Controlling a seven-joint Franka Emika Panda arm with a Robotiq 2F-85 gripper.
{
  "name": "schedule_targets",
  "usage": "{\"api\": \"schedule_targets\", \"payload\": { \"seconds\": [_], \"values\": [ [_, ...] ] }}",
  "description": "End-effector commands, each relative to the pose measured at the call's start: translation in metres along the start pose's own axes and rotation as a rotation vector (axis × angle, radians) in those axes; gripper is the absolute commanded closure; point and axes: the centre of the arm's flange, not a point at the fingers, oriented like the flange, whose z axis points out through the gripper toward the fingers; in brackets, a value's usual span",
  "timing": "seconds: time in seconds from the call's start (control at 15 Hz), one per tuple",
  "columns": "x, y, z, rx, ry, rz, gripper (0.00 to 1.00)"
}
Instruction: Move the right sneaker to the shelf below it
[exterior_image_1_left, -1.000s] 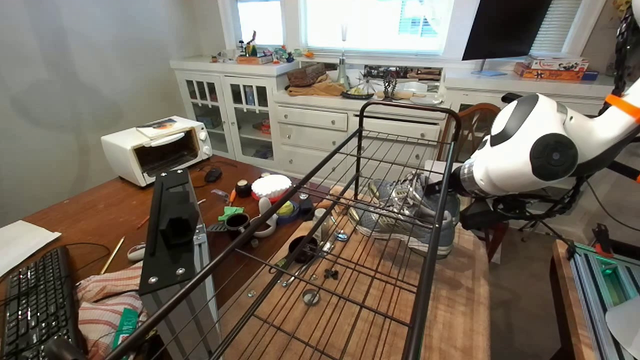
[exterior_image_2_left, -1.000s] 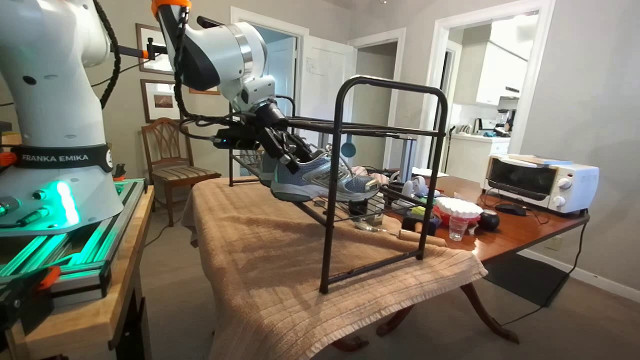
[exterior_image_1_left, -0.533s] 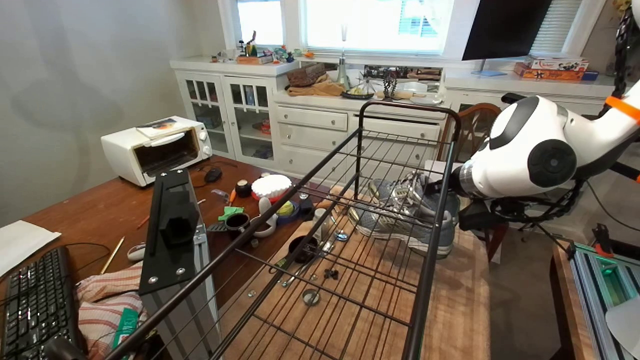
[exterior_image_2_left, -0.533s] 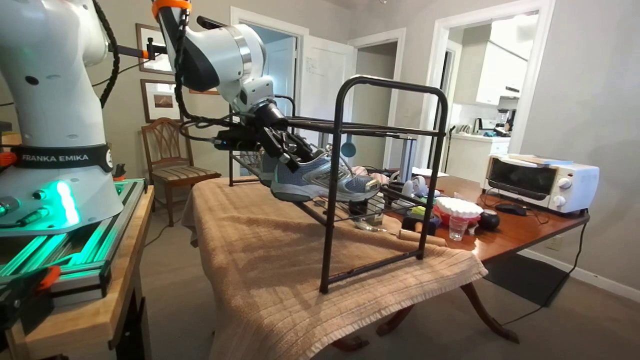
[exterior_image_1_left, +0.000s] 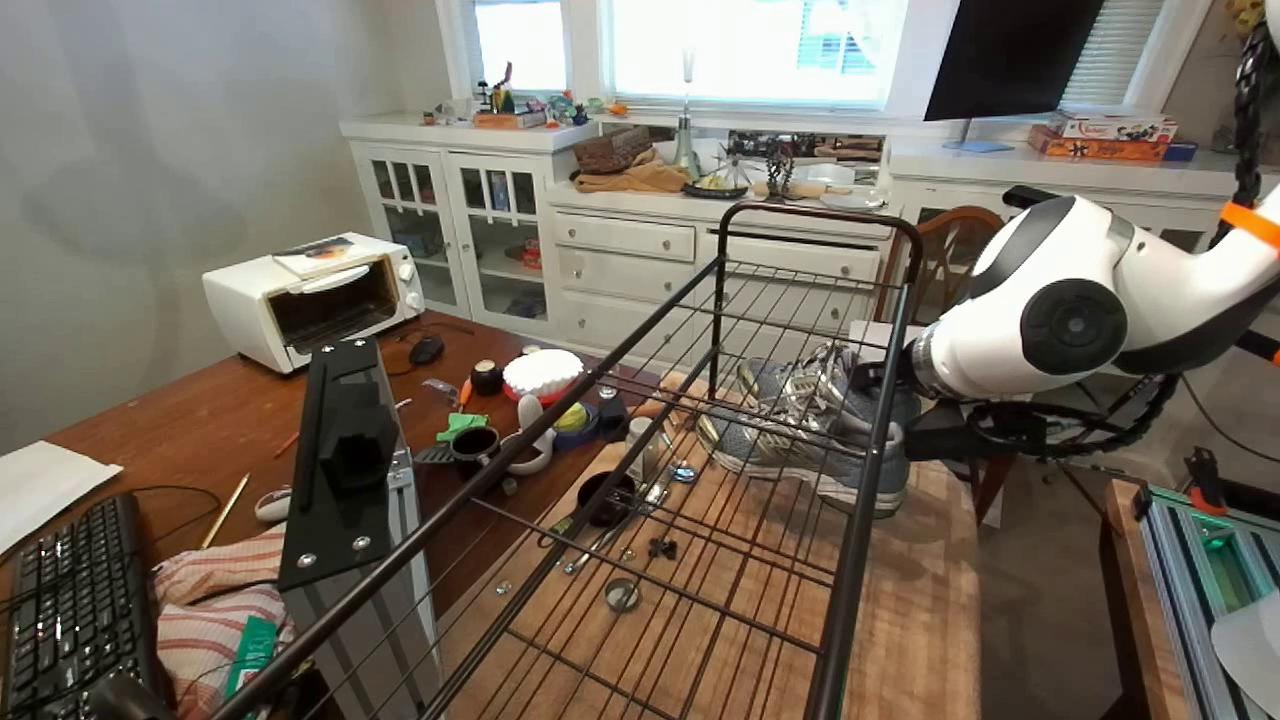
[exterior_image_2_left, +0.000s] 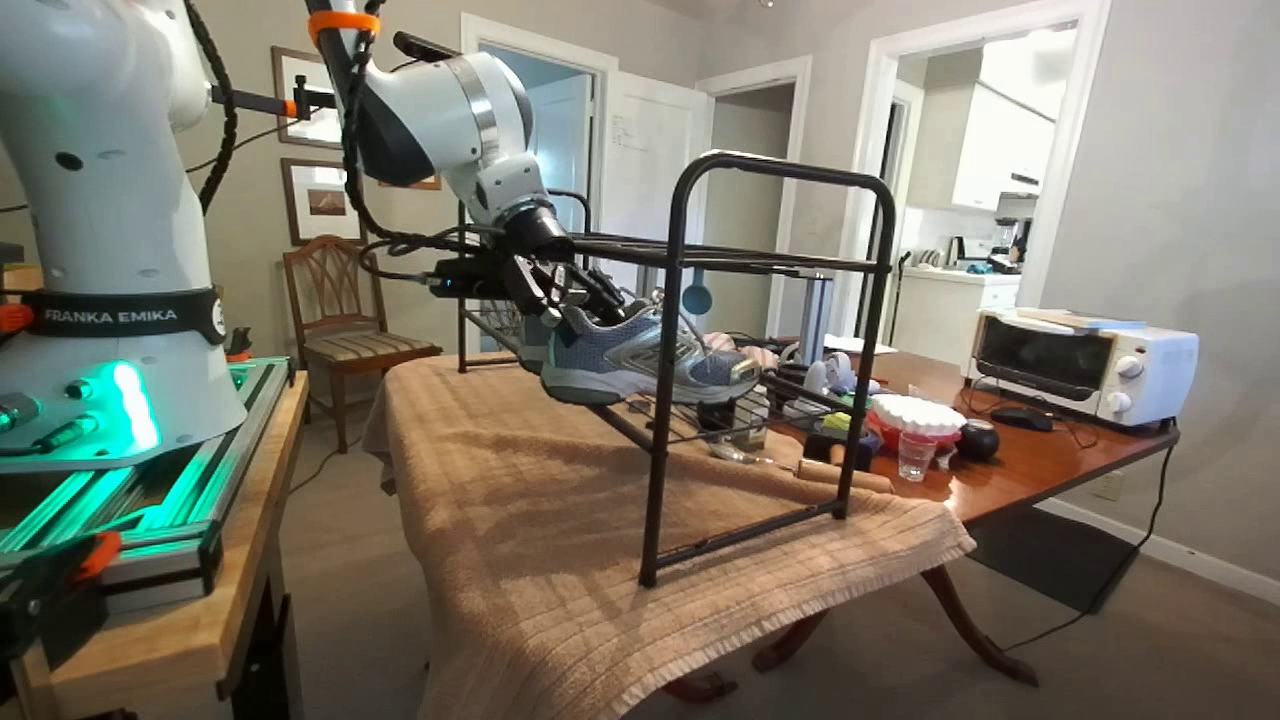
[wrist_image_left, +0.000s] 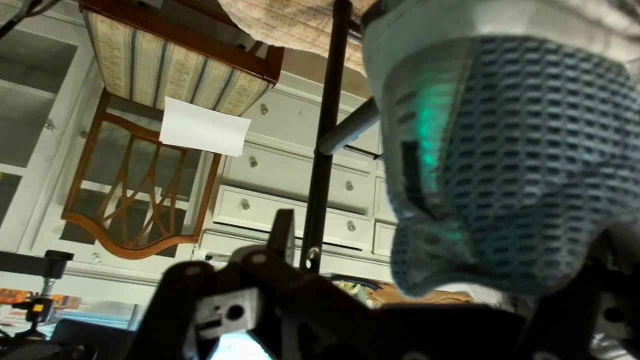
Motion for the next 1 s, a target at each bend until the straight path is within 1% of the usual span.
{"api": "schedule_targets", "payload": {
  "seconds": [0.0,0.13,0.4,0.67,0.93],
  "values": [
    [-0.015,0.027,-0.034,-0.064,0.006,0.045,0.0],
    [-0.015,0.026,-0.035,-0.095,0.023,0.067,0.0],
    [-0.016,0.024,-0.042,-0.113,0.052,0.075,0.0],
    [-0.018,0.023,-0.049,-0.136,0.024,0.072,0.0],
    [-0.02,0.024,-0.057,-0.161,0.03,0.079,0.0]
  ]
}}
